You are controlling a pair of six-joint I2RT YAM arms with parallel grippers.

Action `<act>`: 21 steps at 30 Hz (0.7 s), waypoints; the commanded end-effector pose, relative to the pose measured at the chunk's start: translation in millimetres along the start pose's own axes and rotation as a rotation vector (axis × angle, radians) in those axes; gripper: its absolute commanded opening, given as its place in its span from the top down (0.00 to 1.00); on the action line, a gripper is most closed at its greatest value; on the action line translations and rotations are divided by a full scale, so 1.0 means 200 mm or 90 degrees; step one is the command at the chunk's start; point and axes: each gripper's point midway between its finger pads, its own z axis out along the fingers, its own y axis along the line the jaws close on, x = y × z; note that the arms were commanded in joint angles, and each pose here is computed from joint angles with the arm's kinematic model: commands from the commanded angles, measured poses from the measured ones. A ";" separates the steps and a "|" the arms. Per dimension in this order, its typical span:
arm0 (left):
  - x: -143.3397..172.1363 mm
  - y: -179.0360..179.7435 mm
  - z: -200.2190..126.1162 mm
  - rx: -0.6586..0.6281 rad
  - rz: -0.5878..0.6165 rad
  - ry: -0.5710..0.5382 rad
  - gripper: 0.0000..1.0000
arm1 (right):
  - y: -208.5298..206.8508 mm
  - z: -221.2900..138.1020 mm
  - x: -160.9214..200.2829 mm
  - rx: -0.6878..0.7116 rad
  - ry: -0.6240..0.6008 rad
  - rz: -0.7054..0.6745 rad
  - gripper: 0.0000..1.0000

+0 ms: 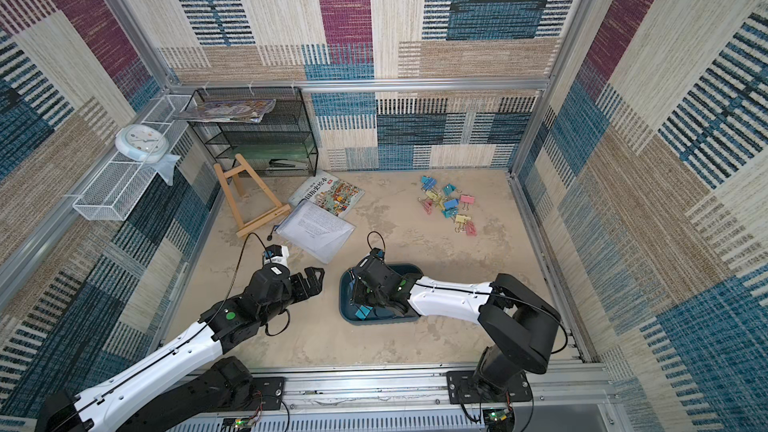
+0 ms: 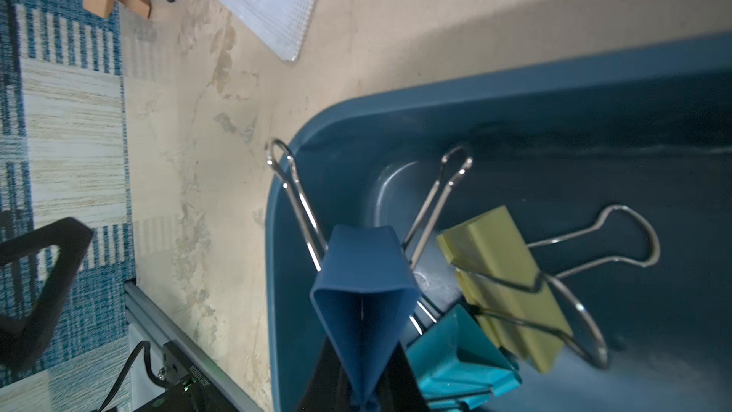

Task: Put the binder clips in the storage box
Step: Place the binder clip in the storage box.

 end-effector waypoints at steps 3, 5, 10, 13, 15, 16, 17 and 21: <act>-0.01 -0.01 0.00 0.002 0.000 -0.006 0.01 | 0.03 0.04 -0.01 -0.011 -0.006 -0.003 0.93; -0.01 -0.01 0.00 0.004 0.000 -0.006 0.01 | 0.03 0.05 0.01 -0.007 0.003 -0.004 0.86; -0.01 -0.01 -0.01 0.006 -0.002 -0.008 0.01 | 0.02 0.02 0.01 -0.002 -0.002 -0.010 0.64; -0.02 -0.02 -0.01 0.009 0.000 -0.008 0.01 | 0.03 -0.05 -0.04 0.009 -0.025 -0.027 0.50; -0.02 -0.02 -0.01 0.009 0.002 -0.009 0.00 | 0.04 -0.11 -0.07 0.010 -0.041 -0.046 0.43; -0.02 -0.02 -0.01 0.009 0.003 -0.010 0.01 | 0.05 -0.14 -0.10 0.017 -0.059 -0.055 0.40; -0.03 -0.02 -0.01 0.009 0.004 -0.010 0.00 | 0.04 -0.19 -0.16 0.037 -0.090 -0.053 0.36; -0.03 -0.03 -0.02 0.012 0.004 -0.013 0.01 | 0.01 -0.40 -0.42 0.090 -0.212 -0.102 0.31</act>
